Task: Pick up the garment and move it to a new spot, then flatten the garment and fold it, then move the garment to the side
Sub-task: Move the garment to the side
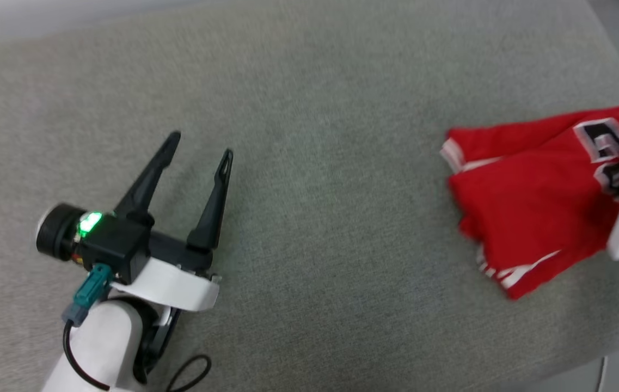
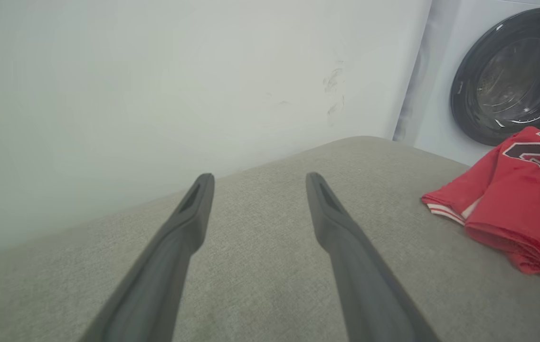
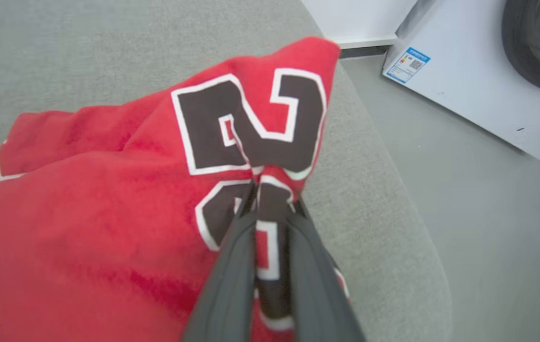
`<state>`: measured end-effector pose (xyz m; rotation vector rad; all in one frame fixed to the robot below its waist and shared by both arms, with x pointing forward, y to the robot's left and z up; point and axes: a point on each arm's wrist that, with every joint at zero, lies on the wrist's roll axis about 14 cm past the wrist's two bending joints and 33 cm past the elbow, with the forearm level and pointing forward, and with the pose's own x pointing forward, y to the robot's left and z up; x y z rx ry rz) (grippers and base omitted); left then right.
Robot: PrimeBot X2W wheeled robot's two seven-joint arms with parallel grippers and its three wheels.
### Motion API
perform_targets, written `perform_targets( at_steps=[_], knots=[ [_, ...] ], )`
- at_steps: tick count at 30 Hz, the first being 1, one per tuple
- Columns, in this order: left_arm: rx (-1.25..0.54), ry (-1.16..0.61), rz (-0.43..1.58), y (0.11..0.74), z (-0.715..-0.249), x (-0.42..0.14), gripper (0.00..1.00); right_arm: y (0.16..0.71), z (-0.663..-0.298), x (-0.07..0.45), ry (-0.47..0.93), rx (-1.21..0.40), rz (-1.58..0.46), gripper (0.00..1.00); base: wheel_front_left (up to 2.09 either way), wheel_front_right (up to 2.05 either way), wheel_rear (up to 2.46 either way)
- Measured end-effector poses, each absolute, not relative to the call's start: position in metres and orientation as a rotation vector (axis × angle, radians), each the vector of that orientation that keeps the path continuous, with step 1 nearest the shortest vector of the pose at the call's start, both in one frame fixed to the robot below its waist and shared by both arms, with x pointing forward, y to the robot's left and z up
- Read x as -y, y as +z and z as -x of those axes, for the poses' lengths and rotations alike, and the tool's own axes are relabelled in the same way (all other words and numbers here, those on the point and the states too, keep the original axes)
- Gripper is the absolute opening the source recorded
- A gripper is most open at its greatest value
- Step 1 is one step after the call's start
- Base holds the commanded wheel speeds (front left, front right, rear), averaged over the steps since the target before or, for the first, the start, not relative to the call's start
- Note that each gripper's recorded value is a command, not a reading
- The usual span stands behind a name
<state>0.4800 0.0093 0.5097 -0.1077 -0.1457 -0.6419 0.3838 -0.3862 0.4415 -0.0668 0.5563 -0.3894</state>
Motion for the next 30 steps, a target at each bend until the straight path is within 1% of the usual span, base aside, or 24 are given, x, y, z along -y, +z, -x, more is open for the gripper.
perform_targets(
  at_steps=[5,8,13,14,15,16,17,19,23,30],
  knots=[
    [0.134,-0.688,0.135,0.490,-0.497,0.005,1.00,0.442,-0.388,0.444,-0.534,-0.590,0.154,0.00,0.00,0.00,0.00],
    [0.127,-0.695,0.148,0.480,-0.505,0.006,1.00,0.441,-0.393,0.468,-0.590,-0.606,0.205,0.00,0.00,0.00,0.00],
    [0.105,-0.683,0.153,0.462,-0.514,0.000,1.00,0.427,-0.415,0.474,-0.586,-0.610,0.268,0.00,0.00,0.00,0.00],
    [0.099,-0.679,0.152,0.459,-0.515,-0.002,1.00,0.425,-0.419,0.475,-0.587,-0.603,0.265,0.10,0.00,0.00,0.00],
    [0.095,-0.676,0.152,0.456,-0.515,-0.003,1.00,0.421,-0.421,0.474,-0.587,-0.605,0.264,0.35,0.00,0.00,0.00],
    [0.091,-0.671,0.153,0.454,-0.516,-0.005,1.00,0.416,-0.422,0.474,-0.590,-0.609,0.256,0.77,0.00,0.00,0.00],
    [0.087,-0.668,0.155,0.453,-0.516,-0.006,1.00,0.411,-0.423,0.474,-0.594,-0.610,0.249,1.00,0.00,0.00,0.00],
    [0.081,-0.660,0.155,0.451,-0.516,-0.009,1.00,0.407,-0.422,0.475,-0.606,-0.602,0.252,1.00,0.00,0.00,0.00],
    [0.086,-0.644,0.156,0.456,-0.513,-0.013,1.00,0.423,-0.415,0.486,-0.649,-0.533,0.285,1.00,0.00,0.00,0.00],
    [0.059,-0.579,0.178,0.466,-0.489,-0.025,1.00,0.449,-0.410,0.462,-0.579,-0.386,0.325,1.00,0.00,0.00,0.00]
  ],
)
